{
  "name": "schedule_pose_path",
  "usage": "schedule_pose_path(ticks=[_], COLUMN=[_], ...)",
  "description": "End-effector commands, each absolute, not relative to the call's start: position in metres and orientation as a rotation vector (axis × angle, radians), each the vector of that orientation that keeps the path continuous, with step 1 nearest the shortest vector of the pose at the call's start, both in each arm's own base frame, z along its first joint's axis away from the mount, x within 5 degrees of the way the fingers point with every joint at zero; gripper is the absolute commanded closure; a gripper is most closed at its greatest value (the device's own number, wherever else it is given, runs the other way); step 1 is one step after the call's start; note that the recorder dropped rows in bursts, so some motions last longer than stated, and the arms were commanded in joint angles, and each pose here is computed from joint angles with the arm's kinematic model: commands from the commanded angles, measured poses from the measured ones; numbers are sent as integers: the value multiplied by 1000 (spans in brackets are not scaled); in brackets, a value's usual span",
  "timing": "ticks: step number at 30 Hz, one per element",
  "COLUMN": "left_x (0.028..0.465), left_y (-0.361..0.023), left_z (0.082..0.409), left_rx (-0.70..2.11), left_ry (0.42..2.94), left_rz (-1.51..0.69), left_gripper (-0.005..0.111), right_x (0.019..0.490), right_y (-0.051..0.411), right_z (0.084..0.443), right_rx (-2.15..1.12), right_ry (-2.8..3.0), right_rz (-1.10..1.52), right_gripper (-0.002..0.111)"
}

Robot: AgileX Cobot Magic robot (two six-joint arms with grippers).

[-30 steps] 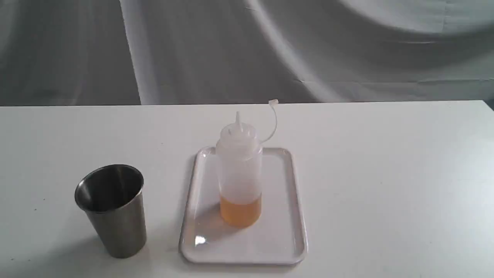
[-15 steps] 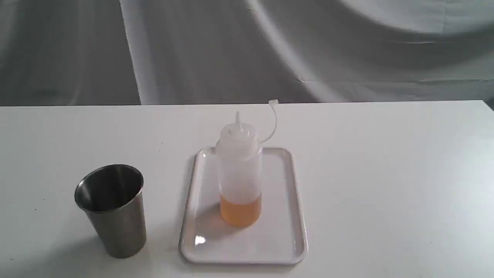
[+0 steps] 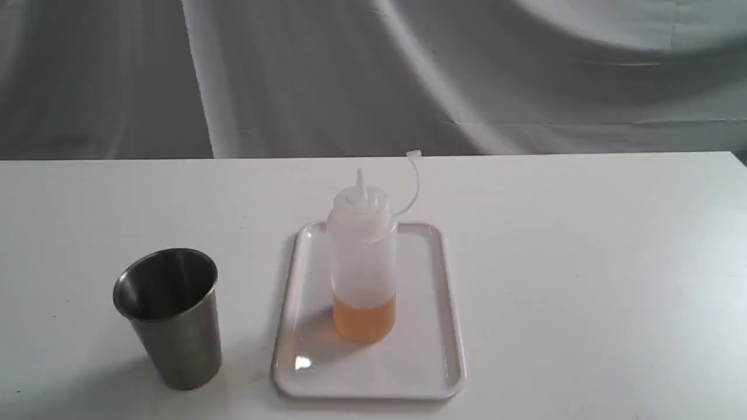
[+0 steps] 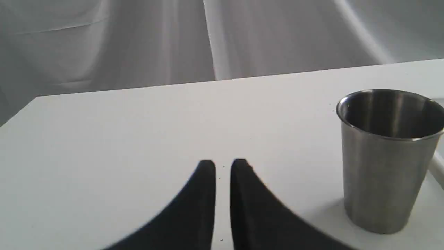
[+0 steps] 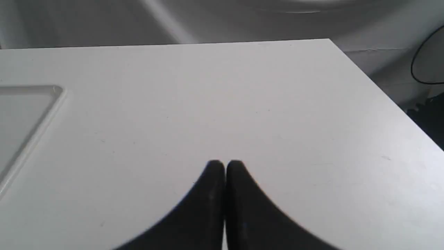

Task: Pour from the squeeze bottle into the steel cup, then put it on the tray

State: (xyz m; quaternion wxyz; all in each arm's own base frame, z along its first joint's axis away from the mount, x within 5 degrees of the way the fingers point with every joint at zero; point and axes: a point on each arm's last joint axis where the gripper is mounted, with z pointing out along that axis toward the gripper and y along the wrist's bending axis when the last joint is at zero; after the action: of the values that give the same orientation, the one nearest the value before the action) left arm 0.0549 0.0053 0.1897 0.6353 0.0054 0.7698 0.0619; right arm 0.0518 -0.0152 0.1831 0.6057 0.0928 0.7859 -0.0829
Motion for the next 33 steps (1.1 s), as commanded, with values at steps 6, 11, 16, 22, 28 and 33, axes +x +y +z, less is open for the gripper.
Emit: schedule_pose_path(ticks=[6,11,16,22,28,33], left_x=[55,55,55,55,55,55], left_y=[5,5,5,5,5,5], left_z=[189,189,189,189,189,189], left_rx=[15,15,15,15,15,15], left_ry=[1751,1751,1751,1751,1751,1751], left_rz=[141,141,141,141,141,141], left_gripper=[98,98,98,98,98,98], right_x=[52,52,52,52,52,52], right_y=[-14,-14,-14,-14,-14,-14], right_z=[183,183,183,183,183,183], right_rx=[200,200,200,200,200,200], right_ry=[1815,1815,1815,1815,1815,1815], right_rz=[-182,-182,-182,-182,-182,-182], right_gripper=[108,108,108,108,108,108])
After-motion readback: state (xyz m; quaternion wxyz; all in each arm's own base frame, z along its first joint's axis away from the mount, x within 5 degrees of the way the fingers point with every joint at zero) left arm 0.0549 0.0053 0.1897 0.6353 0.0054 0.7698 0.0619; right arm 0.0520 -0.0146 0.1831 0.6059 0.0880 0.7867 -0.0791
